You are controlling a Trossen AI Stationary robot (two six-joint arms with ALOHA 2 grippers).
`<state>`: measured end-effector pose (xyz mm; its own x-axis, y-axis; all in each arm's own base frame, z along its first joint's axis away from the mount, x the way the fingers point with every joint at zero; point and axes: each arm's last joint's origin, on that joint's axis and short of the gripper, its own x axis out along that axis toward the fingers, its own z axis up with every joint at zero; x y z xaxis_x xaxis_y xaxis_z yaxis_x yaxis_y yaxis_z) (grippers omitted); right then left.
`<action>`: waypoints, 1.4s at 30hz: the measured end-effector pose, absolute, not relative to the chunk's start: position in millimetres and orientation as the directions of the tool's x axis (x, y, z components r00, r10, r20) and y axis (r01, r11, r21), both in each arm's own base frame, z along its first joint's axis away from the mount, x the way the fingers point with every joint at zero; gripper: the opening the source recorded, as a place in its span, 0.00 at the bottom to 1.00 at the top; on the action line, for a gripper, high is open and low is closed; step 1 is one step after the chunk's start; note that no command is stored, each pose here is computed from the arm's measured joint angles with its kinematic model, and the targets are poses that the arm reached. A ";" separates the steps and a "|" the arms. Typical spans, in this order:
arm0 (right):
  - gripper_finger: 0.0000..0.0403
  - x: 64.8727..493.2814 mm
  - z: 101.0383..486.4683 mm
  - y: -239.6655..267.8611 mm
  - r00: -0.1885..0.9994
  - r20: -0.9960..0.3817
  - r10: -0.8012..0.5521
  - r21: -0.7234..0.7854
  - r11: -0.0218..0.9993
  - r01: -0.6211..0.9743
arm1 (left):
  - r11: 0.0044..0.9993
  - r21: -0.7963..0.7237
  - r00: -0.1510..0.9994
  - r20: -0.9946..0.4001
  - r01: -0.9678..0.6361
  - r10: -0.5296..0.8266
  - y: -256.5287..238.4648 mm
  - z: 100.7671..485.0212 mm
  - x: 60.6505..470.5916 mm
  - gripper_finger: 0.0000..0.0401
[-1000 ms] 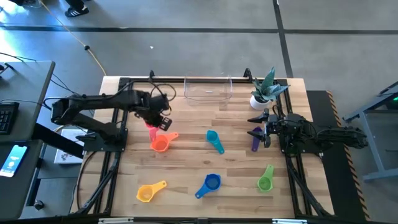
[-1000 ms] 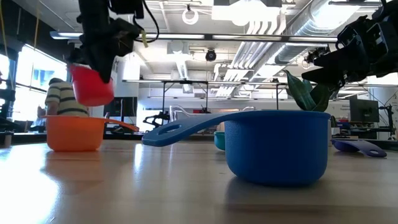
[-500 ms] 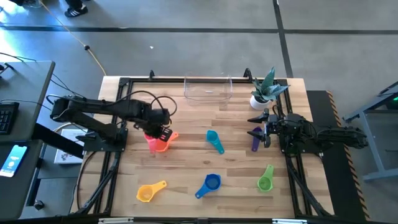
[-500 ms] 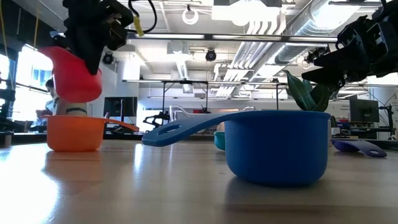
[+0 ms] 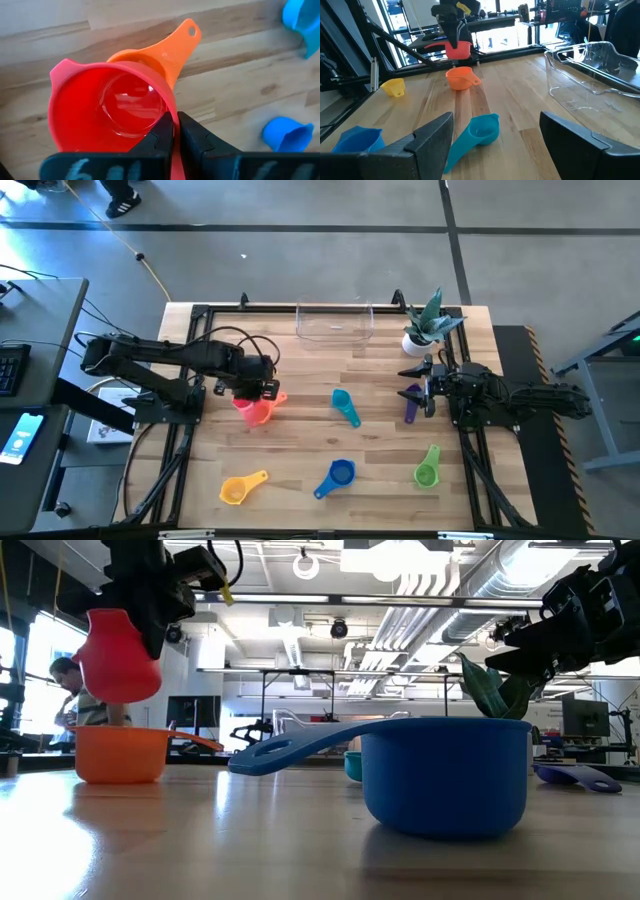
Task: Nest measuring cups in basket
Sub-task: Stack the red measuring cup on top of the orange measuring cup
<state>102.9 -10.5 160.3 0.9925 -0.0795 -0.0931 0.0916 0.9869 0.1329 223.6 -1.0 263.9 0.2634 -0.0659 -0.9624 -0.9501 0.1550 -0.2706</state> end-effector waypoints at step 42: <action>0.72 102.9 160.9 -10.6 0.993 -0.087 -0.083 0.135 0.986 0.094 | -0.394 -0.264 0.246 -0.964 -0.880 0.097 -29.3 248.9 237.5 0.02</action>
<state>102.9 -10.6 160.9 0.9928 -0.0827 -0.0870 0.0940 0.9864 0.1351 237.5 -29.3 248.9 0.2461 0.0965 -0.9644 -0.8802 -0.3944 -0.2640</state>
